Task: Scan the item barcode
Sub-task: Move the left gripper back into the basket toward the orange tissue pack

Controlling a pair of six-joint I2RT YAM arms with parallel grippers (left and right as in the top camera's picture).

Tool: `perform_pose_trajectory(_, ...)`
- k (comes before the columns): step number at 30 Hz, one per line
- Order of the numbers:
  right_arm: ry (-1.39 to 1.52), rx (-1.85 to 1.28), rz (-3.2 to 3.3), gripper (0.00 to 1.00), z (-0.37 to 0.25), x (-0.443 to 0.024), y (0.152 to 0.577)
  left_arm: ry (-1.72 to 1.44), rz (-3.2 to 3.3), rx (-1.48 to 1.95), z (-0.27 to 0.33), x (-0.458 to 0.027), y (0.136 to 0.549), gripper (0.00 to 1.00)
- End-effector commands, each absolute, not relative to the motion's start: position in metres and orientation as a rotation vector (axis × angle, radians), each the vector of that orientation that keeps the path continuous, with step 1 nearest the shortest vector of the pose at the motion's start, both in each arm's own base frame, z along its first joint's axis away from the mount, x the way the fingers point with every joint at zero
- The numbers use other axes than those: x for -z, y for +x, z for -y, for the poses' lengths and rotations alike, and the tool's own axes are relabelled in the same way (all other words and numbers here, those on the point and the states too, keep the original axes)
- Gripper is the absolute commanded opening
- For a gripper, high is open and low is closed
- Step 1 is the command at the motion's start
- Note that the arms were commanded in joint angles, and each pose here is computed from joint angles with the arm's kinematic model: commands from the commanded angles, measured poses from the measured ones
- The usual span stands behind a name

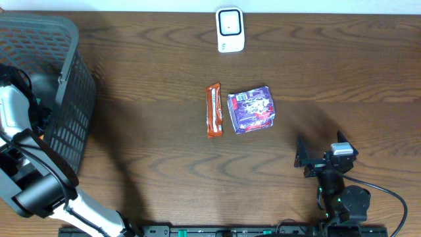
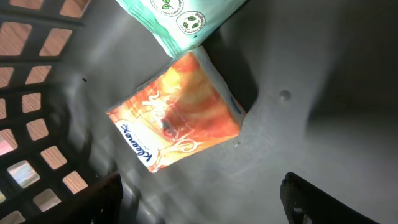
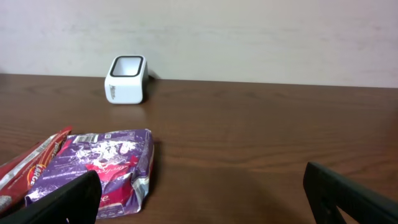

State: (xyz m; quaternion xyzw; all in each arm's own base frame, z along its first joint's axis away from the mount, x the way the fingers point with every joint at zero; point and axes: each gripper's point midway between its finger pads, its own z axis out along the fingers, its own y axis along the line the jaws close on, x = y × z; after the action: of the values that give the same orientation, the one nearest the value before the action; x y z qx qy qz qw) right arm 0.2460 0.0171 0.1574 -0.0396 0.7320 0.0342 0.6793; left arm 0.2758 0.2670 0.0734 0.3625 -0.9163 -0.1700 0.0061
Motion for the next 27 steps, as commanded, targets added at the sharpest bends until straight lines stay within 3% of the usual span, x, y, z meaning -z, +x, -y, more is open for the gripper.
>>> perform_pose_trajectory(1,-0.085,-0.056,-1.648,0.99,-0.013,-0.156,0.246,1.160,2.819,0.549,-0.272,-0.068,0.265,0.81)
perform_pose_trajectory(9,-0.085,-0.056,-1.648,0.99,-0.013,-0.156,0.246,1.209,2.795,0.548,-0.282,-0.068,0.256,0.82)
perform_pose_trajectory(10,-0.085,-0.056,-1.648,0.99,-0.013,-0.156,0.246,1.215,2.798,0.551,-0.283,-0.068,0.257,0.98)
perform_pose_trajectory(27,-0.085,-0.056,-1.648,0.99,-0.013,-0.156,0.246,1.092,2.875,0.508,-0.282,-0.066,0.265,0.98)
